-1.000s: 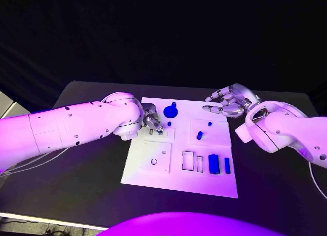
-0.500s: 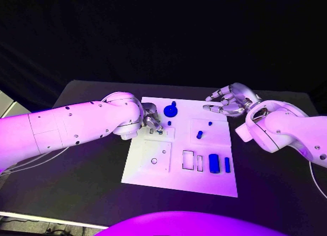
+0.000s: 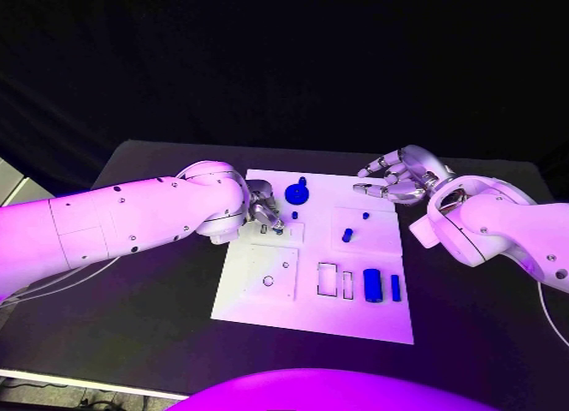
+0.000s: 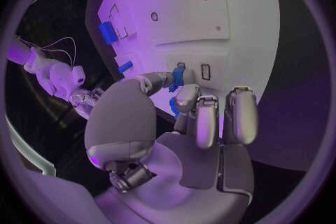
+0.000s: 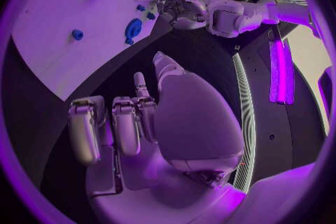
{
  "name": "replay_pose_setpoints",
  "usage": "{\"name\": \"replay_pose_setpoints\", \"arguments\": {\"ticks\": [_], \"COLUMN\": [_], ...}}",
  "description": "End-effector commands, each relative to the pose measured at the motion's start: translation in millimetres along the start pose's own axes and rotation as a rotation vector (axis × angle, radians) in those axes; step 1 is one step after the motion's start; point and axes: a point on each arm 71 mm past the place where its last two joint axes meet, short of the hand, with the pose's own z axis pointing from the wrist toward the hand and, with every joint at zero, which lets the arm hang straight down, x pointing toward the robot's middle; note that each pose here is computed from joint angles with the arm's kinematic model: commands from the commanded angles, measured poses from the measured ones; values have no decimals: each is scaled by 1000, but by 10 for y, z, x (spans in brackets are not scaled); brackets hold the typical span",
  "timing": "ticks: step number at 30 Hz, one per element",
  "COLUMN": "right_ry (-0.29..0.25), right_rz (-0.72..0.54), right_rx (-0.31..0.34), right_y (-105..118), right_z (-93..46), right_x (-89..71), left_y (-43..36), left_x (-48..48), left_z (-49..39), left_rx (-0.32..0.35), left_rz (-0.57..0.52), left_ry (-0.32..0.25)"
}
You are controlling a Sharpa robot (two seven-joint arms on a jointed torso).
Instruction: Assemble the parts on the task board
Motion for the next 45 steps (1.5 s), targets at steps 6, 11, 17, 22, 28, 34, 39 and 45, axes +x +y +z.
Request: {"name": "replay_pose_setpoints", "arguments": {"ticks": [6, 11, 17, 22, 28, 34, 39, 45], "right_ry": [13, 14, 14, 14, 13, 13, 15, 16], "right_rz": [-16, -17, -17, -17, -18, -18, -18, -18], "right_rx": [-12, -11, -9, -8, -7, -7, -7, -6], "right_y": [3, -3, -10, -15, -17, -18, -18, -18], "right_z": [2, 3, 7, 8, 7, 8, 8, 8], "right_x": [12, 14, 16, 15, 15, 15, 17, 18], "left_y": [-17, -13, -15, -12, -5, -16, -26, -20], "left_x": [36, 39, 42, 39, 34, 34, 44, 60], "left_z": [-4, -10, -14, -13, -1, 18, 41, 68], "left_rx": [14, 15, 16, 16, 11, 8, 1, -14], "left_rz": [28, 35, 39, 41, 43, 47, 56, 65], "left_ry": [33, 38, 40, 39, 41, 48, 74, 119]}}
